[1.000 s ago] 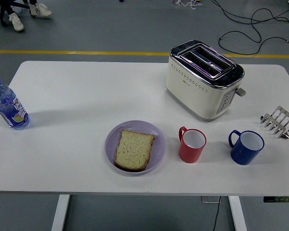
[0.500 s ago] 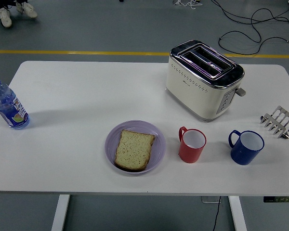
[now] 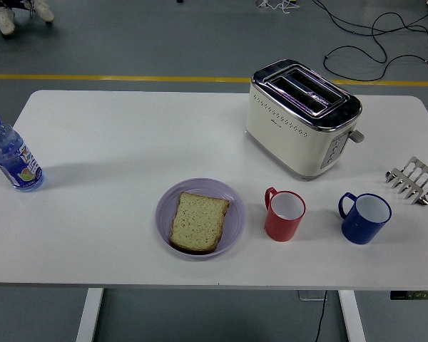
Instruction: Pick up the cup,pour liquid into bread,place the cup on the desk
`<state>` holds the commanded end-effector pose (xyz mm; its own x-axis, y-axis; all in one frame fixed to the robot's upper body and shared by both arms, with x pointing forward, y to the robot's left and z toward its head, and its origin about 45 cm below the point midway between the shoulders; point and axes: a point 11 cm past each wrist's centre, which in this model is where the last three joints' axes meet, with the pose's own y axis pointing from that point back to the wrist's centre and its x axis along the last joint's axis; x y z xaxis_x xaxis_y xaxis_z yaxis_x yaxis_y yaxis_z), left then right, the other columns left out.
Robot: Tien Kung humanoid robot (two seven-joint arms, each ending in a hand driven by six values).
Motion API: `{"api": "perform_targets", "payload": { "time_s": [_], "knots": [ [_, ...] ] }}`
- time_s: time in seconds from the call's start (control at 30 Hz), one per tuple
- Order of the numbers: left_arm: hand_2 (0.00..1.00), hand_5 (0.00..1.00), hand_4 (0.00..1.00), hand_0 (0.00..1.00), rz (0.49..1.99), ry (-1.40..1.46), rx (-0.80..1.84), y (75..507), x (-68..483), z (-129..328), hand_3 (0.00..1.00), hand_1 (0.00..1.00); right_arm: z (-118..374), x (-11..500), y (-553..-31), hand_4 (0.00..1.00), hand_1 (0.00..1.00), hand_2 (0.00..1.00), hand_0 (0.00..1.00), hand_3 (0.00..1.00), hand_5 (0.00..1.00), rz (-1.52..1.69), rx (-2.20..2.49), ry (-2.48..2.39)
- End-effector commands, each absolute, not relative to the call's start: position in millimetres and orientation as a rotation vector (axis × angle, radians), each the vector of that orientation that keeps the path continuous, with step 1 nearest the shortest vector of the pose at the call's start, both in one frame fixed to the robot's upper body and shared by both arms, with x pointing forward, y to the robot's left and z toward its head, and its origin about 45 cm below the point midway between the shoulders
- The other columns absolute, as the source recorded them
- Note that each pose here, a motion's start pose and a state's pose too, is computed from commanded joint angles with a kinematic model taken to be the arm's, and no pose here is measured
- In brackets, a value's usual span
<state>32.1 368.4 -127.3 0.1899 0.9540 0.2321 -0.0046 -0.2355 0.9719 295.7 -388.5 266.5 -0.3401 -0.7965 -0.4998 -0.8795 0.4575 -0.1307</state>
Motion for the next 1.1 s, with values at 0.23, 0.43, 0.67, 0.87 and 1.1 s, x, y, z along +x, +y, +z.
{"api": "perform_targets", "payload": {
  "time_s": [0.23, 0.43, 0.67, 0.87, 1.1],
  "knots": [
    [0.722, 0.926, 0.368, 0.657, 1.224, 0.957, 1.477, 368.0, 32.8, -127.4, 0.618, 0.700, 270.3, 296.0, -389.5, 0.668, 0.659, 0.706, 0.692, 0.680, 0.068, 0.219, -1.393, 2.196],
    [0.722, 0.926, 0.367, 0.657, 1.224, 0.960, 1.475, 367.1, 32.0, -127.6, 0.618, 0.700, 272.8, 295.6, -391.0, 0.668, 0.649, 0.691, 0.689, 0.658, 0.066, 0.247, -1.388, 2.167],
    [0.722, 0.927, 0.367, 0.657, 1.226, 0.964, 1.471, 365.6, 32.2, -128.0, 0.618, 0.700, 280.2, 297.1, -389.4, 0.667, 0.641, 0.683, 0.685, 0.643, 0.070, 0.303, -1.417, 2.083],
    [0.722, 0.928, 0.367, 0.657, 1.224, 0.966, 1.475, 365.6, 30.7, -128.1, 0.619, 0.701, 278.8, 297.3, -390.1, 0.668, 0.641, 0.680, 0.685, 0.642, 0.069, 0.308, -1.421, 2.085],
    [0.722, 0.927, 0.366, 0.657, 1.218, 0.966, 1.482, 366.3, 28.0, -128.2, 0.619, 0.701, 272.7, 296.8, -391.5, 0.666, 0.639, 0.676, 0.680, 0.637, 0.071, 0.332, -1.421, 2.098]
  ]
}}
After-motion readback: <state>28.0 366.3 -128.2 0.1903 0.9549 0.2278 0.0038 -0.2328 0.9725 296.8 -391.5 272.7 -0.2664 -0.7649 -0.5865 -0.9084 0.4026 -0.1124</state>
